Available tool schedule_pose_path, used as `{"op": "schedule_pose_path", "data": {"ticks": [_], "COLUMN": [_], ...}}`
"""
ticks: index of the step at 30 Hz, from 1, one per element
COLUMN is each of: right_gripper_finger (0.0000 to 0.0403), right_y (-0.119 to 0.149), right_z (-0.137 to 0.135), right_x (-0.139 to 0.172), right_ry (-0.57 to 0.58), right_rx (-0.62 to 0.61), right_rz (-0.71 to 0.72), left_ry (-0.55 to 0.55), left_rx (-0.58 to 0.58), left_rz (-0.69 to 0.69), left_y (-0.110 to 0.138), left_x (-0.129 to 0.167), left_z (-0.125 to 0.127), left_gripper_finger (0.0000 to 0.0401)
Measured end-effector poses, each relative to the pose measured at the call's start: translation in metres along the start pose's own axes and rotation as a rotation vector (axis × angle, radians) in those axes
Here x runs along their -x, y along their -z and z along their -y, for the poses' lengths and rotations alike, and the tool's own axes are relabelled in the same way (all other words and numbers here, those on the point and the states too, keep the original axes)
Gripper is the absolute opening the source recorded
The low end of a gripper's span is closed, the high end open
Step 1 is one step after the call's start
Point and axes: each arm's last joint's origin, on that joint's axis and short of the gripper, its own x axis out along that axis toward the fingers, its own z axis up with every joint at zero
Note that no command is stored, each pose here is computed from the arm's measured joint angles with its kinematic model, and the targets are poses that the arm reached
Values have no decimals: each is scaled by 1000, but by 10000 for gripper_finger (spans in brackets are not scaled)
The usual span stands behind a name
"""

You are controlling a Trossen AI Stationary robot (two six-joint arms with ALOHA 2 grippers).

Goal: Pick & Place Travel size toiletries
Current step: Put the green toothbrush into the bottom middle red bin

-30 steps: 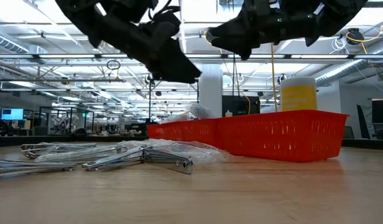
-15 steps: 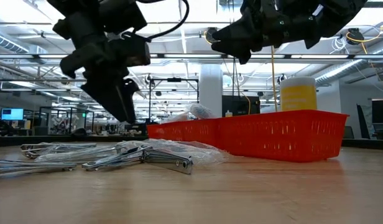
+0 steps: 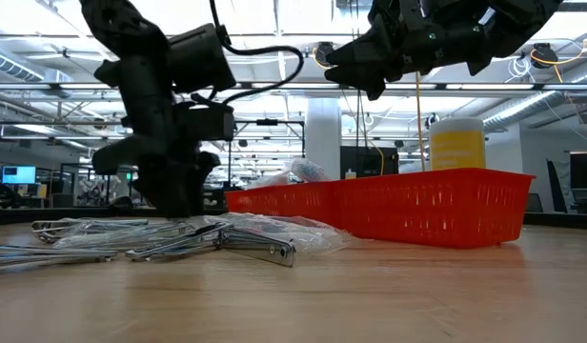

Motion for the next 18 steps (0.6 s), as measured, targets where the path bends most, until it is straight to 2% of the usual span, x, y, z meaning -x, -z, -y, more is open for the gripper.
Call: {"op": "schedule_pose_path", "data": {"ticks": [7,13,18], "right_gripper_finger": [187,187,187], "right_y": [0,0,1], "right_z": [0,0,0], "right_x": [0,0,0], "right_ry": [0,0,1], "right_rx": [1,-1,-2], "right_rz": [2,-4,-9], "left_ry": [15,35,30], "left_rx": [16,-2,19], "left_rz": [-62,-131,-217], "left_y": [5,12,20], "left_x": [-8,-8,-1], "left_z": [-3,-2,-1], "left_gripper_finger": [101,21,22]}}
